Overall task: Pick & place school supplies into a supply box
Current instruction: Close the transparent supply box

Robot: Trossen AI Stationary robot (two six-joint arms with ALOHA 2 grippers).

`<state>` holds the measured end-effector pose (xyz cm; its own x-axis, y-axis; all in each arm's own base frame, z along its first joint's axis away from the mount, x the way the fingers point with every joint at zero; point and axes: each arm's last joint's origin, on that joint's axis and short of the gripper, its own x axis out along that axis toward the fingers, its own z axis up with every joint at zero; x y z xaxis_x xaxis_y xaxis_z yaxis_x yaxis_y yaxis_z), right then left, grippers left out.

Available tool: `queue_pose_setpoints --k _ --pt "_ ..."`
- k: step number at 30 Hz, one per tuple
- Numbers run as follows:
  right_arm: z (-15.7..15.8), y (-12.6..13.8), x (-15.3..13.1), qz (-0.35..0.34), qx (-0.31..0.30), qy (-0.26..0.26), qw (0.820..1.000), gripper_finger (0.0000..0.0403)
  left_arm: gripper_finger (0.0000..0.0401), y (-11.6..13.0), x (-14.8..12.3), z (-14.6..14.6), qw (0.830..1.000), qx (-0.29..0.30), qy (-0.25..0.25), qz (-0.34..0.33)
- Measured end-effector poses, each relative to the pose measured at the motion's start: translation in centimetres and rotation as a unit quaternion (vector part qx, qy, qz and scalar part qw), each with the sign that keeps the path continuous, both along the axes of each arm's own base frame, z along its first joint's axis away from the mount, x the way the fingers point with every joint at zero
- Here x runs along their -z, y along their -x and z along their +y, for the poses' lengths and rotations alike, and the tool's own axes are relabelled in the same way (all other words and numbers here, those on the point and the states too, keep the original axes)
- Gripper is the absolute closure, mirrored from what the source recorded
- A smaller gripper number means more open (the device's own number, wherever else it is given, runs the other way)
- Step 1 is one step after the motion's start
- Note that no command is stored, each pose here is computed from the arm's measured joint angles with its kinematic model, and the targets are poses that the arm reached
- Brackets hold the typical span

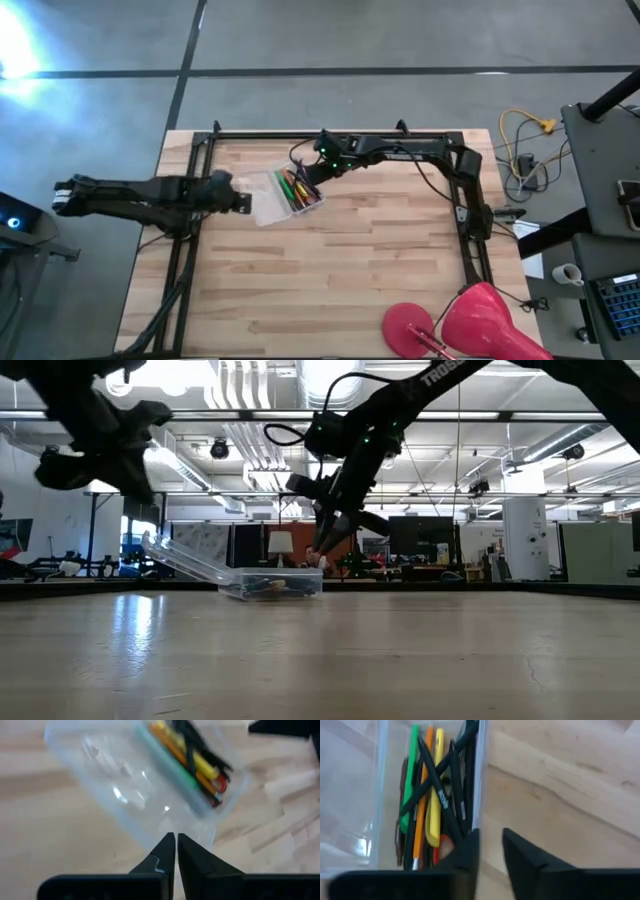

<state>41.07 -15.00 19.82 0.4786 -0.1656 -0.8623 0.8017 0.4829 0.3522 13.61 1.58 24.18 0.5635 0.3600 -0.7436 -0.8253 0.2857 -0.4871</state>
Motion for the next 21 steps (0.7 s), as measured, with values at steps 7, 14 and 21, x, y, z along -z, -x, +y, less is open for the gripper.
queue_pose_setpoints --k 7,14,21 --pt "-1.4 -0.4 0.3 0.015 -0.005 0.010 1.000 0.0391 0.0400 1.9 2.5 -1.3 0.997 -0.026 0.053 0.039" --pt "-4.1 0.0 2.2 0.043 0.016 -0.017 0.999 0.0390 0.0401 1.5 5.2 -1.3 0.993 -0.045 0.051 0.097" --pt "-4.0 -1.0 3.6 0.039 0.002 -0.058 0.998 0.0390 0.0401 -0.2 8.4 -1.2 0.992 -0.048 0.050 0.109"
